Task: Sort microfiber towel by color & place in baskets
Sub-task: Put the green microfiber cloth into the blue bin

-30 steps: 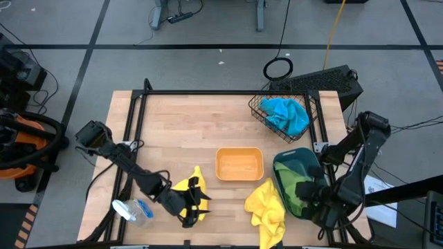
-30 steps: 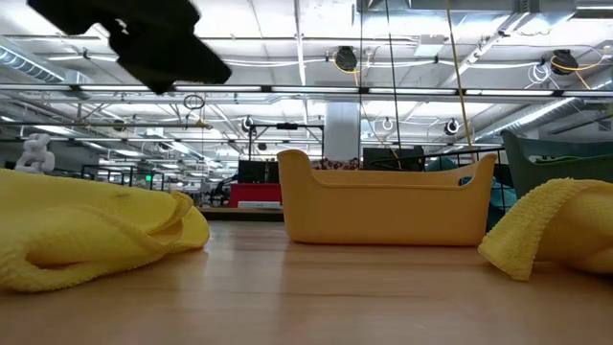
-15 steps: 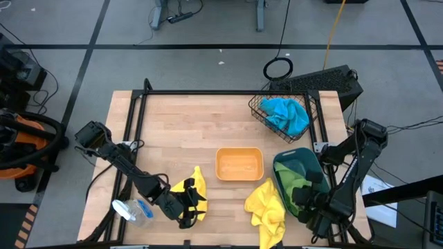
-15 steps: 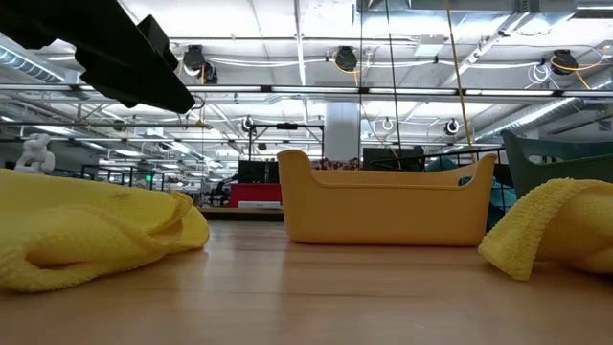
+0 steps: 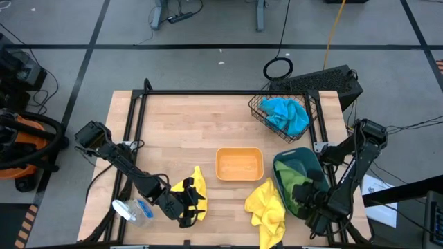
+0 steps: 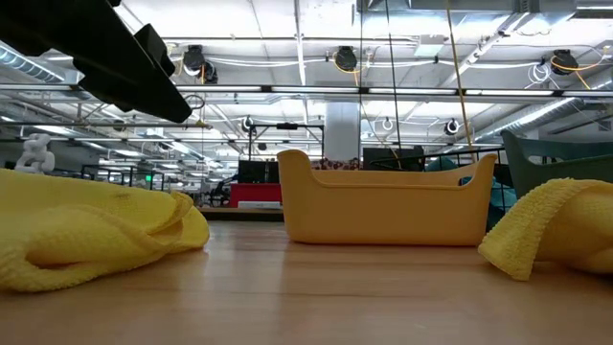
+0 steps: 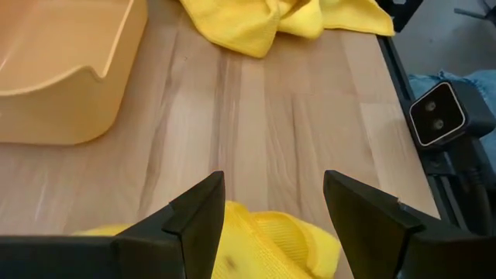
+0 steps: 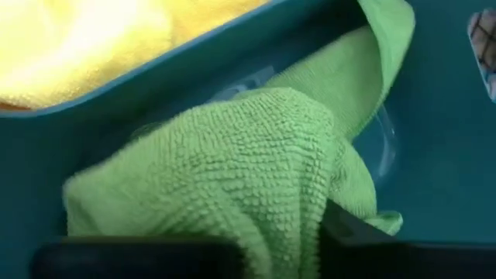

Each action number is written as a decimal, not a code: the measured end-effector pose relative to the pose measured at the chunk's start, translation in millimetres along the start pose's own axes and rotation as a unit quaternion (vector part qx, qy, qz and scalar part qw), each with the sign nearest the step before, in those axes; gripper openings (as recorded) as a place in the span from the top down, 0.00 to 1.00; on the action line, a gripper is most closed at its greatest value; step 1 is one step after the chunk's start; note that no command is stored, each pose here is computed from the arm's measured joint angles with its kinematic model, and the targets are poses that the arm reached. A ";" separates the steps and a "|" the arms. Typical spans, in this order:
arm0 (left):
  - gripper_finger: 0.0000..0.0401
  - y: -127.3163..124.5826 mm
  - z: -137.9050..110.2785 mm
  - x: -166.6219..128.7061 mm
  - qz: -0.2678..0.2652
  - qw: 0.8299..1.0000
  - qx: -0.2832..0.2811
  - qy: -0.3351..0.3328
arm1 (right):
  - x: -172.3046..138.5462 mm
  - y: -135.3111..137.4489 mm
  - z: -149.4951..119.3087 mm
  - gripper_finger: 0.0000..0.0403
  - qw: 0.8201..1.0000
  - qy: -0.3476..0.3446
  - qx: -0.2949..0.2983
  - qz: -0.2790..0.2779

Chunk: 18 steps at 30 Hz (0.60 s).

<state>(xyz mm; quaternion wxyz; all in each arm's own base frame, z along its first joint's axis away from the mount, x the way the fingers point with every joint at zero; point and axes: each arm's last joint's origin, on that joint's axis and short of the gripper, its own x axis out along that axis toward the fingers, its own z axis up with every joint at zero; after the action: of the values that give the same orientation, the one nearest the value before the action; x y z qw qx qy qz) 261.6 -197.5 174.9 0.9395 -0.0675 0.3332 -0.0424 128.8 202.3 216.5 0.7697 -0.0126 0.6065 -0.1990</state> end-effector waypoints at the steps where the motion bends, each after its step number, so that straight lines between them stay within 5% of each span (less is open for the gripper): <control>1: 0.44 0.0 0.0 0.0 0.000 1.000 -0.002 0.000 | -1.1 -0.7 -0.2 0.82 1.000 0.008 0.003 -0.002; 9: 0.44 -3.6 -1.8 -1.4 -0.012 0.998 -0.055 0.006 | -16.3 -5.6 -0.2 0.55 0.999 0.051 0.000 -0.017; 18: 0.44 -11.2 -6.6 -5.0 -0.028 0.999 -0.041 0.012 | -51.1 -5.0 10.1 0.51 0.999 0.045 -0.002 0.018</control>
<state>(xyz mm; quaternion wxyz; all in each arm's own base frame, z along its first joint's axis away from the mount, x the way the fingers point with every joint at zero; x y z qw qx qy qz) 253.2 -208.6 174.7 0.9302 -0.1150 0.3442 -0.0554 127.4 211.9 267.9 0.7449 0.0057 0.6412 -0.1842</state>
